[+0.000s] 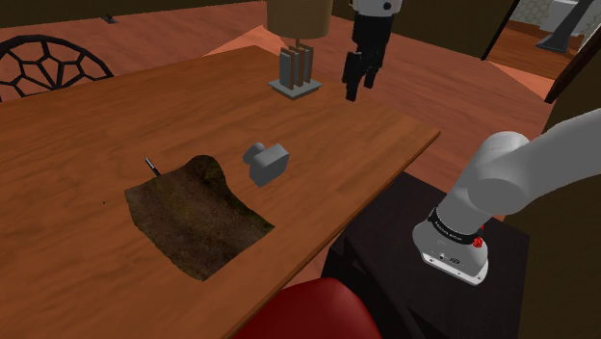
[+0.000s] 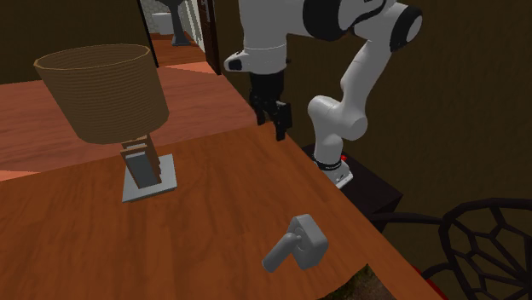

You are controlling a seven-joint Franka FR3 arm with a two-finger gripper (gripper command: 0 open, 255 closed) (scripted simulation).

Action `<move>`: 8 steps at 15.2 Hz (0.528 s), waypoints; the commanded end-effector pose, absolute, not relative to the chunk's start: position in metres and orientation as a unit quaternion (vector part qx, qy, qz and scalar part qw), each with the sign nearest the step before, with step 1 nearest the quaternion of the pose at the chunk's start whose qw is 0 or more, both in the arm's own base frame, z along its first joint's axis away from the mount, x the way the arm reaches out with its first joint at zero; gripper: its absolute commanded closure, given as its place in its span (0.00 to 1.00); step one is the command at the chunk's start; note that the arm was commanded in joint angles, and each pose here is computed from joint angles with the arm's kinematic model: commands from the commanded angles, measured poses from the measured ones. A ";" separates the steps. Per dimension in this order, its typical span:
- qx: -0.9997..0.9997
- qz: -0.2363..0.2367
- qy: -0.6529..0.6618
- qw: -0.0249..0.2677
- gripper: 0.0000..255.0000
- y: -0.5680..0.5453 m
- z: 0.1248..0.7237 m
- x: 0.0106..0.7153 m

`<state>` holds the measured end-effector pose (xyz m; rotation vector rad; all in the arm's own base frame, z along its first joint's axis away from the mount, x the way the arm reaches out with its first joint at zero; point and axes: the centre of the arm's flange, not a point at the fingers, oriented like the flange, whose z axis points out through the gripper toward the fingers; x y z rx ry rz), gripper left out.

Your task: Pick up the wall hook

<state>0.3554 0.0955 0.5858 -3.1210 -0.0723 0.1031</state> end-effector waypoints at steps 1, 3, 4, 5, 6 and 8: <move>-0.999 0.043 -0.017 0.009 0.00 0.121 0.582 0.368; -0.998 0.053 -0.011 0.009 0.00 0.145 0.576 0.380; -0.998 0.058 -0.008 0.008 0.00 0.157 0.574 0.387; -0.998 0.063 -0.005 0.008 0.00 0.169 0.571 0.393; -0.998 0.068 -0.002 0.008 0.00 0.181 0.568 0.399; -0.997 0.078 0.004 0.008 0.00 0.205 0.561 0.411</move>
